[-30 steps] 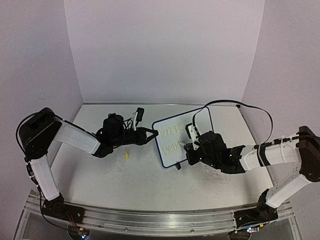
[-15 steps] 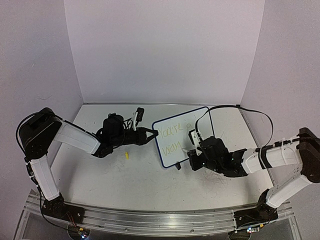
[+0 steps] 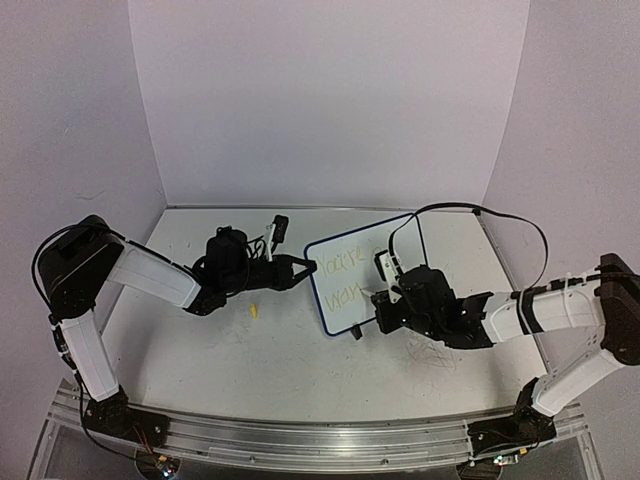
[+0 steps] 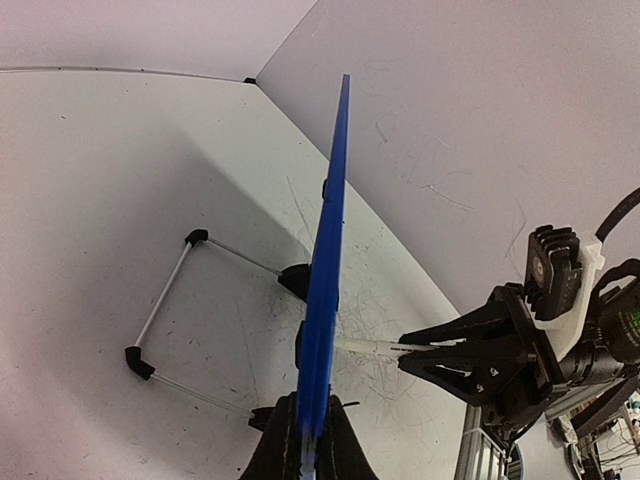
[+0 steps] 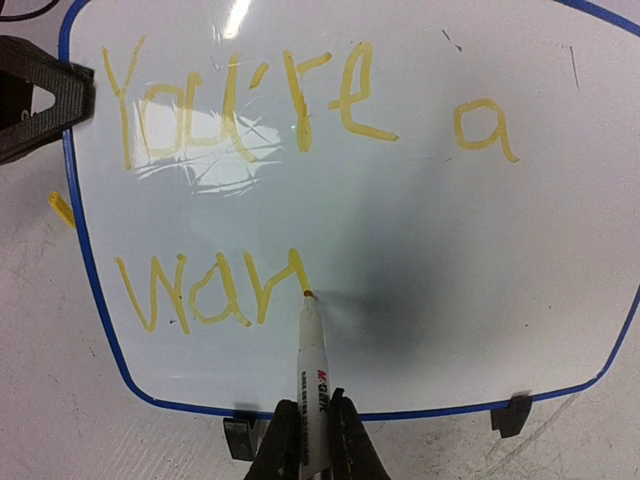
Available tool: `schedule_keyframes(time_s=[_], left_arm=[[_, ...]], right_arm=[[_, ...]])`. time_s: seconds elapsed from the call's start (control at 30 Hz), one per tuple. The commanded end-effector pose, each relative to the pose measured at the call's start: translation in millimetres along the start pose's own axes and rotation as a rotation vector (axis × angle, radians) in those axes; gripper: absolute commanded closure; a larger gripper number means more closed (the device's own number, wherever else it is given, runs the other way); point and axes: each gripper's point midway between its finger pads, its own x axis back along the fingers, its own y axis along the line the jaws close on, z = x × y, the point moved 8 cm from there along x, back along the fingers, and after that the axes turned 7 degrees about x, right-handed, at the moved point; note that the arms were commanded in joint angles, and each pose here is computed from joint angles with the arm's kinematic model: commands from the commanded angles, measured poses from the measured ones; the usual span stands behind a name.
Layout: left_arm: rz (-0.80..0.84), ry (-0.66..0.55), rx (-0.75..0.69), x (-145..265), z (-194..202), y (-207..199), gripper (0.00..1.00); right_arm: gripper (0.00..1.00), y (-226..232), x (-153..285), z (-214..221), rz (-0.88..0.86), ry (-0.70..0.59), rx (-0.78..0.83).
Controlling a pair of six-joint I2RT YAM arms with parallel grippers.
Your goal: Write a sentence on the whiteboard
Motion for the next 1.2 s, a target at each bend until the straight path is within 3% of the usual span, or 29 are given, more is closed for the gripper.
schedule_keyframes(time_s=[0.0,0.47,1.17], left_arm=[[0.020,-0.004,0.001,2.4,-7.5,-7.9,1.00],[0.020,-0.005,0.001,2.8,-7.3,-7.9,1.00],[0.020,-0.006,-0.003,1.9,-8.1,-8.1,1.00]], right_arm=[[1.00,0.0,-3.7,-15.1,0.026,-0.043,-0.004],[1.00,-13.4,-6.3,-23.5,0.109,-0.065,-0.042],[1.00,-13.3,4.4,-32.9,0.006,-0.109,-0.035]])
